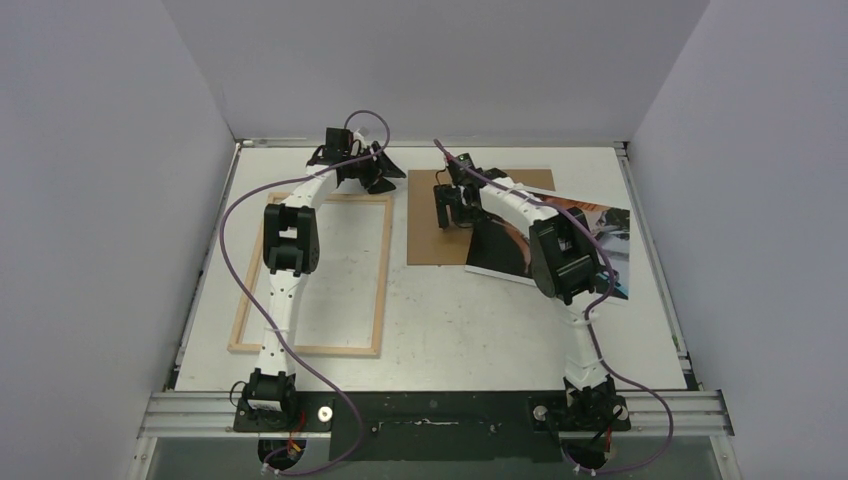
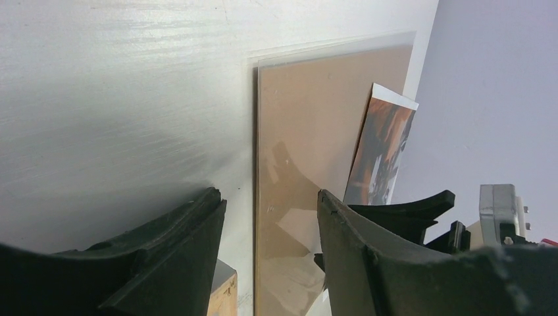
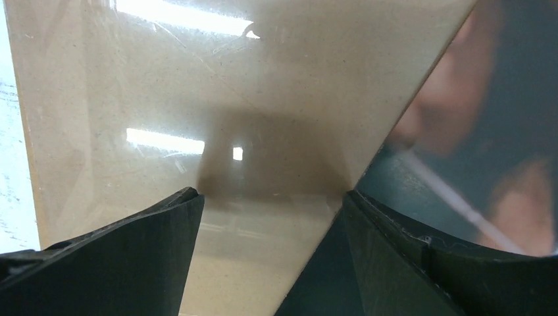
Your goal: Put the photo into the frame
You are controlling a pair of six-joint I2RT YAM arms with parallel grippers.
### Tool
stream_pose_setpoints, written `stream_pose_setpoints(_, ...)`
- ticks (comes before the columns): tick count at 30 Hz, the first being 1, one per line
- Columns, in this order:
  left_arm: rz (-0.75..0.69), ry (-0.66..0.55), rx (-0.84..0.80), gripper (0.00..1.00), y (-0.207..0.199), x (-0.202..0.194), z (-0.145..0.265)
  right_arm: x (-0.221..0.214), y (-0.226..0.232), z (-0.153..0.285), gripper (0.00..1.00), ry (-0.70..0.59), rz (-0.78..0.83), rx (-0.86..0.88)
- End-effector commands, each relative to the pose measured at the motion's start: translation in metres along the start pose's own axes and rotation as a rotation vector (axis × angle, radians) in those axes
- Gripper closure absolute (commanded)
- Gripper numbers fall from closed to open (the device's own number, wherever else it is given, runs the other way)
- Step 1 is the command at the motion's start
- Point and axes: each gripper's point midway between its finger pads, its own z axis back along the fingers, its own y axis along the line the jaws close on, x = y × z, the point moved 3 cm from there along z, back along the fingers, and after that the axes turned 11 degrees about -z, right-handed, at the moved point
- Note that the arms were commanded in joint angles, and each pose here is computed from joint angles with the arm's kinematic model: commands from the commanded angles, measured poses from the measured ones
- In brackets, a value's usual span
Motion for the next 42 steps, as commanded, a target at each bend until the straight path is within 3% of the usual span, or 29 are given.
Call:
stream_pose_setpoints(1, -0.016, 0.016, 0.011, 0.47, 0.011, -0.01, -0.008, 0.037, 0.017, 0.03, 0.21, -0.125, 0.032, -0.056)
stream_pose_setpoints(6, -0.017, 0.015, 0.011, 0.47, 0.01, -0.012, -0.012, 0.053, 0.027, 0.013, 0.09, -0.194, 0.145, -0.191)
stream_pose_setpoints(13, -0.007, 0.022, 0.013, 0.47, 0.01, -0.016, -0.016, 0.053, 0.043, -0.013, 0.01, -0.171, 0.164, -0.136)
stream_pose_setpoints(24, 0.02, 0.023, 0.042, 0.47, 0.017, -0.019, -0.021, 0.024, 0.054, -0.027, 0.0, -0.024, 0.102, 0.014)
stream_pose_setpoints(31, 0.021, 0.036, 0.034, 0.47, 0.016, -0.022, -0.021, -0.023, 0.059, -0.035, 0.0, 0.145, 0.09, 0.095)
stream_pose_setpoints(42, 0.004, 0.064, 0.038, 0.47, 0.013, -0.03, -0.019, -0.054, 0.069, -0.02, 0.0, 0.212, 0.118, 0.166)
